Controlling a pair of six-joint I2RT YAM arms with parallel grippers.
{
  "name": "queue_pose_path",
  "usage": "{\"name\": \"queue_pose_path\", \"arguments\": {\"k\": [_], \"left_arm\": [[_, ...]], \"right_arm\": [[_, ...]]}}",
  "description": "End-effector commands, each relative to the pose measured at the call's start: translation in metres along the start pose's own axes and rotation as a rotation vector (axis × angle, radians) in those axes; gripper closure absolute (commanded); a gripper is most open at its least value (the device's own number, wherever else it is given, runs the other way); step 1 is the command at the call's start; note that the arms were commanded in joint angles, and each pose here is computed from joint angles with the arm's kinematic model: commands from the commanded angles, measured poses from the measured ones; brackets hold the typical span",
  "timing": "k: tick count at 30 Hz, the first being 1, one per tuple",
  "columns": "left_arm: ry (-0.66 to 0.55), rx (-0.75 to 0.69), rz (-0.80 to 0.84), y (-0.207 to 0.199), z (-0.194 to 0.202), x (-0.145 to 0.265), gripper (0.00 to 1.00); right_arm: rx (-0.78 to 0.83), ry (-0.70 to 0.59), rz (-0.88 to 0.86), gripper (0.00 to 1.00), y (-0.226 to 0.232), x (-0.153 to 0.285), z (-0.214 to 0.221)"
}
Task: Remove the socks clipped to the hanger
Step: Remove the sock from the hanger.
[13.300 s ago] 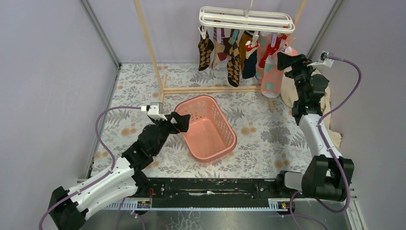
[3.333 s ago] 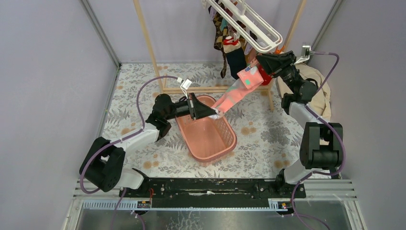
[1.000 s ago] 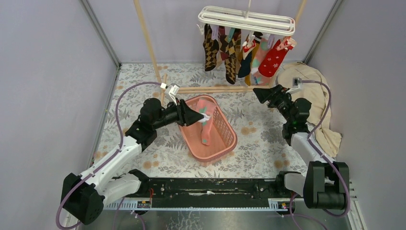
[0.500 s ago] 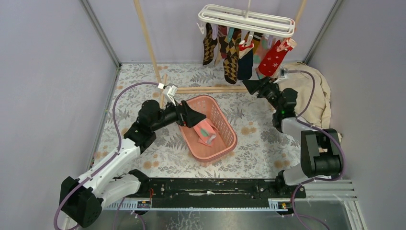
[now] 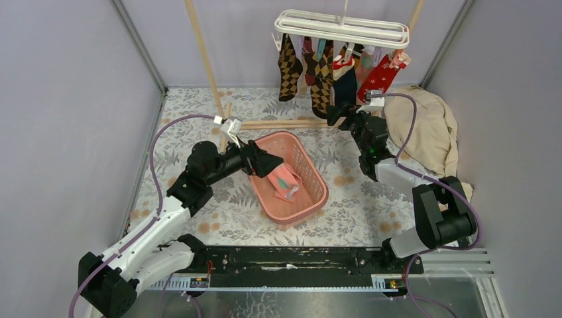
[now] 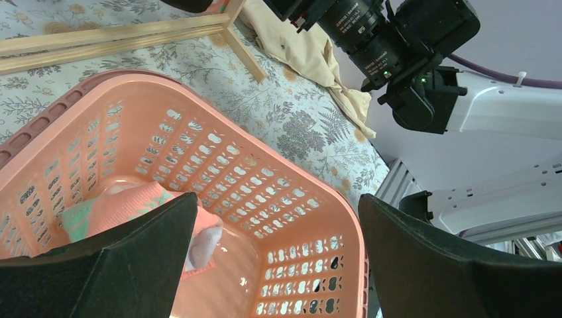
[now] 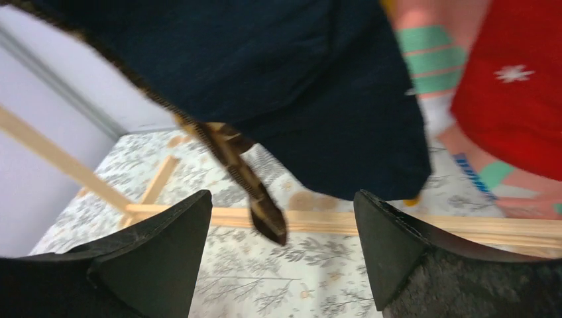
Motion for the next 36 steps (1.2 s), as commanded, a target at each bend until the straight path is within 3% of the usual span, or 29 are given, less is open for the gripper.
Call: {"name": "queue_pose_path", "arguments": {"k": [1,9,24,26,33,36], "left_arm": [[-0.046,-0.041,0.002,-0.007,-0.014,-0.001,0.01],[-0.036,-0.048,0.009,-0.011,-0.014,-0.006,0.01],[-0.016,-0.057,-0.012,-0.007,-0.010,-0.013,0.01],[-0.013,-0.057,-0.014,-0.006,-0.009,-0.014,0.01],[-0.011,-0.058,-0.018,-0.005,-0.007,-0.013,0.01],[-0.010,-0.055,-0.019,-0.004,-0.006,-0.013,0.01]], "right_arm": [[0.076,-0.147,0.134,0.14,-0.014,-0.003,-0.029],[0.114,-0.160,0.136,0.12,-0.016,-0.030,-0.030],[0.135,-0.304,0.093,0.05,-0.013,-0.057,-0.041],[0.131,-0.310,0.091,0.13,-0.013,-0.060,-0.042],[0.105,-0.386,0.086,0.64,-0.014,-0.042,-0.049],[0.101,-0.413,0.049,0.78,-0.007,-0.029,-0.056]]}}
Point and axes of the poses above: each gripper's point midway between its finger pads, its own x axis back along the fingers, its own y axis along the line the jaws close on, z = x × y, the point moved 5 cm from there along x, back along the fingers, and after that the axes turned 1 degree about -x, right-handed, at the moved point
